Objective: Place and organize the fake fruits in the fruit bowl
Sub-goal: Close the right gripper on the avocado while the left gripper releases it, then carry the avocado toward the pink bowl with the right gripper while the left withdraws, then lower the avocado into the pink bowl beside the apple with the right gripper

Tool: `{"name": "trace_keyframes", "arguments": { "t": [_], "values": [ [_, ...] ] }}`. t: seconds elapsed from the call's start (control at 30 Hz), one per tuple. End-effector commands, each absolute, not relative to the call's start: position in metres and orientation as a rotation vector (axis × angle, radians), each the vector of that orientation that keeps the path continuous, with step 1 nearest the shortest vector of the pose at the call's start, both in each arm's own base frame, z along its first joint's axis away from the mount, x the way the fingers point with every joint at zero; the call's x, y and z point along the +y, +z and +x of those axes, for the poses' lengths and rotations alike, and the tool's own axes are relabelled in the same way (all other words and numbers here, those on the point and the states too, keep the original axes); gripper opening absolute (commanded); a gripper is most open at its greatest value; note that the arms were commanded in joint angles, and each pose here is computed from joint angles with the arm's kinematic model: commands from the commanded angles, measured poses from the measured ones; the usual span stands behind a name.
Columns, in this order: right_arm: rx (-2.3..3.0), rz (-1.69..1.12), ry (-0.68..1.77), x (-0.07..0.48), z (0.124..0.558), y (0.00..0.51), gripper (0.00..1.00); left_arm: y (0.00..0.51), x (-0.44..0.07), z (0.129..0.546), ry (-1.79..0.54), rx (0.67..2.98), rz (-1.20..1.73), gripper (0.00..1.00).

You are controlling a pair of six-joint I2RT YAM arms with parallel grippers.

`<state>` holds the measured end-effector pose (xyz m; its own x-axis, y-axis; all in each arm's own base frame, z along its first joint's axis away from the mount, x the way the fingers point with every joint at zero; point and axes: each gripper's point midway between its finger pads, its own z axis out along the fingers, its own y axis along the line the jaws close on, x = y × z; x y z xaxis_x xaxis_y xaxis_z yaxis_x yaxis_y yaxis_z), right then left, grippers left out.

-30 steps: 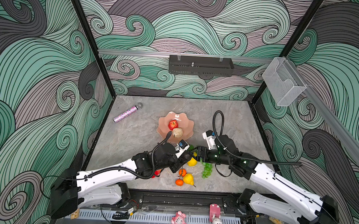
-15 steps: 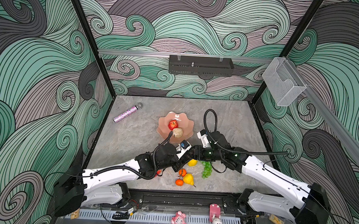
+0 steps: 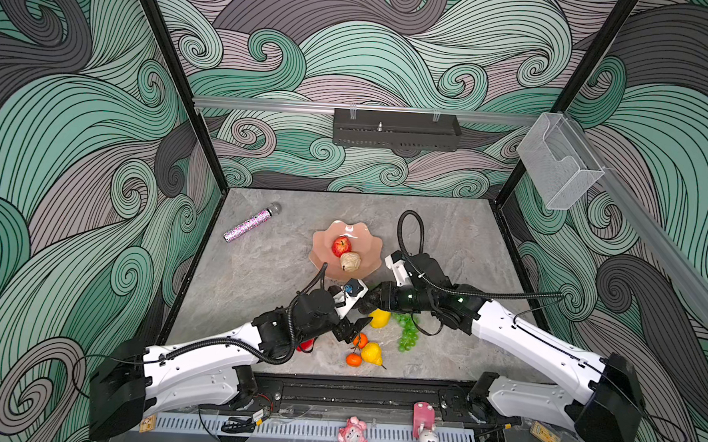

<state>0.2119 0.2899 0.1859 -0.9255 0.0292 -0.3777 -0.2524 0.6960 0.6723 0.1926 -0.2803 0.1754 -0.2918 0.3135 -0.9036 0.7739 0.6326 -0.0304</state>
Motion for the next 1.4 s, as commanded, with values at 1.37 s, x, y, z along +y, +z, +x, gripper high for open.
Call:
{"name": "trace_keyframes", "arguments": {
  "t": [1.37],
  "values": [
    [2.575, -0.147, 0.692, 0.304, 0.464, 0.113, 0.4, 0.171, -0.144, 0.239, -0.485, 1.9, 0.059, 0.99]
  ]
}}
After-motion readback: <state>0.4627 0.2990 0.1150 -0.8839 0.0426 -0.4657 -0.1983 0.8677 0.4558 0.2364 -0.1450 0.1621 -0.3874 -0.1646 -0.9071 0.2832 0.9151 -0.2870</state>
